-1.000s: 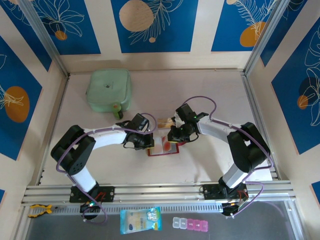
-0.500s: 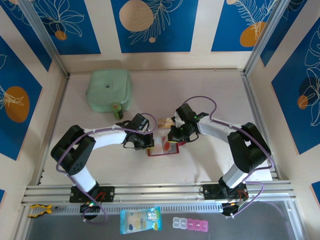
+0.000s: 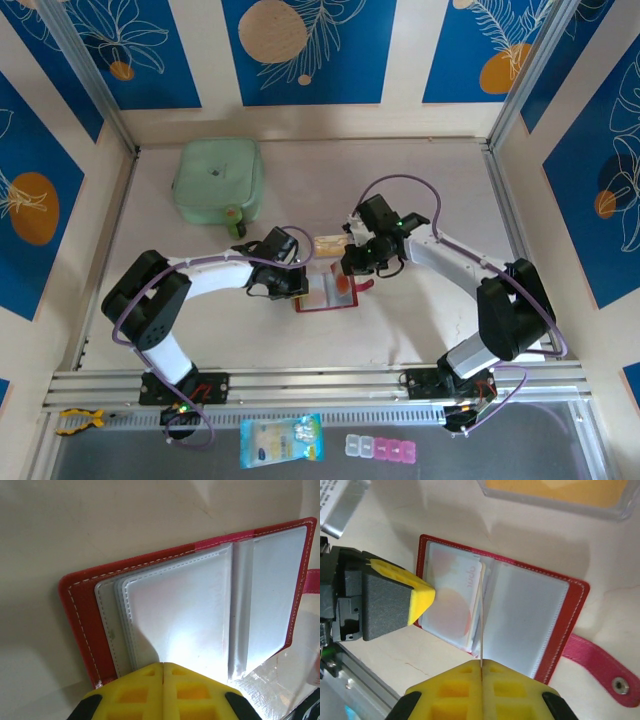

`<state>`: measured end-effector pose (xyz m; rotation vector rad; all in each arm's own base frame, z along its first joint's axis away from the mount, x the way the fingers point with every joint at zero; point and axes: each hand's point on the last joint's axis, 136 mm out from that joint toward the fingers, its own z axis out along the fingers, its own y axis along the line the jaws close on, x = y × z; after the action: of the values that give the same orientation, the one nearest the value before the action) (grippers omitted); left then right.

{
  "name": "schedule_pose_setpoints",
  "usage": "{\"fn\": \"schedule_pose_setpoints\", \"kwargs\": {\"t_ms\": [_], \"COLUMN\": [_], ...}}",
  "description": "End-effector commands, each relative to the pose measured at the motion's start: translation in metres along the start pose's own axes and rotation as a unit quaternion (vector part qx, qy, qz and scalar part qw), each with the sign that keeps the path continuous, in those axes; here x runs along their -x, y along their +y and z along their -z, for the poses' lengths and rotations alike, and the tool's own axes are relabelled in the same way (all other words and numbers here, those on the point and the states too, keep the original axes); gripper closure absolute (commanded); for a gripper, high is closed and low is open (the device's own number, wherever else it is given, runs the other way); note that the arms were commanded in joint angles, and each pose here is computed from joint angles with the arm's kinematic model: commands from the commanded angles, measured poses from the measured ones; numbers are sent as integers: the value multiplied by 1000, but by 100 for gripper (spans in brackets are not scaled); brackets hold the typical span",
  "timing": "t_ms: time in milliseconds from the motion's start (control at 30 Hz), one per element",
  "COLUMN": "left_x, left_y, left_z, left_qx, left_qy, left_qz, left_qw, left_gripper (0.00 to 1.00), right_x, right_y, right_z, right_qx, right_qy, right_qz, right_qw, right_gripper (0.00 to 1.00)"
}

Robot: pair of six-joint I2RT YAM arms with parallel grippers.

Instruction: Take the credit cards out of the card holder

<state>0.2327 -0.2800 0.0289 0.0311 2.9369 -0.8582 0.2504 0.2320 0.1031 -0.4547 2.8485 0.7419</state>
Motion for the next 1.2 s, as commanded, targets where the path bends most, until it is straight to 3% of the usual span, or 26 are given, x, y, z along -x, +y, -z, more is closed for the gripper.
{"fn": "schedule_pose_setpoints", "kwargs": {"t_ms": [0,200,333,567,1167], "left_x": [-5,-1,0,0,-1], "left_y": [5,3,-1,-8,-1], "left_z": [2,3,6,17,37], "left_qx": [14,10,5,-5,5], "left_qy": [6,2,0,-10,-32], "left_qz": [-10,-11,-14,-17,-8], "left_qw": [1000,1000,1000,1000,999], "left_gripper": [92,91,88,83,80], "right_x": [-1,12,29,61,136], "right_y": [-1,-8,-13,-18,-13], "right_z": [17,31,41,54,28], "right_qx": [-12,-31,-58,-50,15], "right_qy": [10,21,23,25,43], "right_qz": [97,246,353,458,527], "right_qw": [995,968,934,887,849], "right_gripper": [100,100,100,100,100]}}
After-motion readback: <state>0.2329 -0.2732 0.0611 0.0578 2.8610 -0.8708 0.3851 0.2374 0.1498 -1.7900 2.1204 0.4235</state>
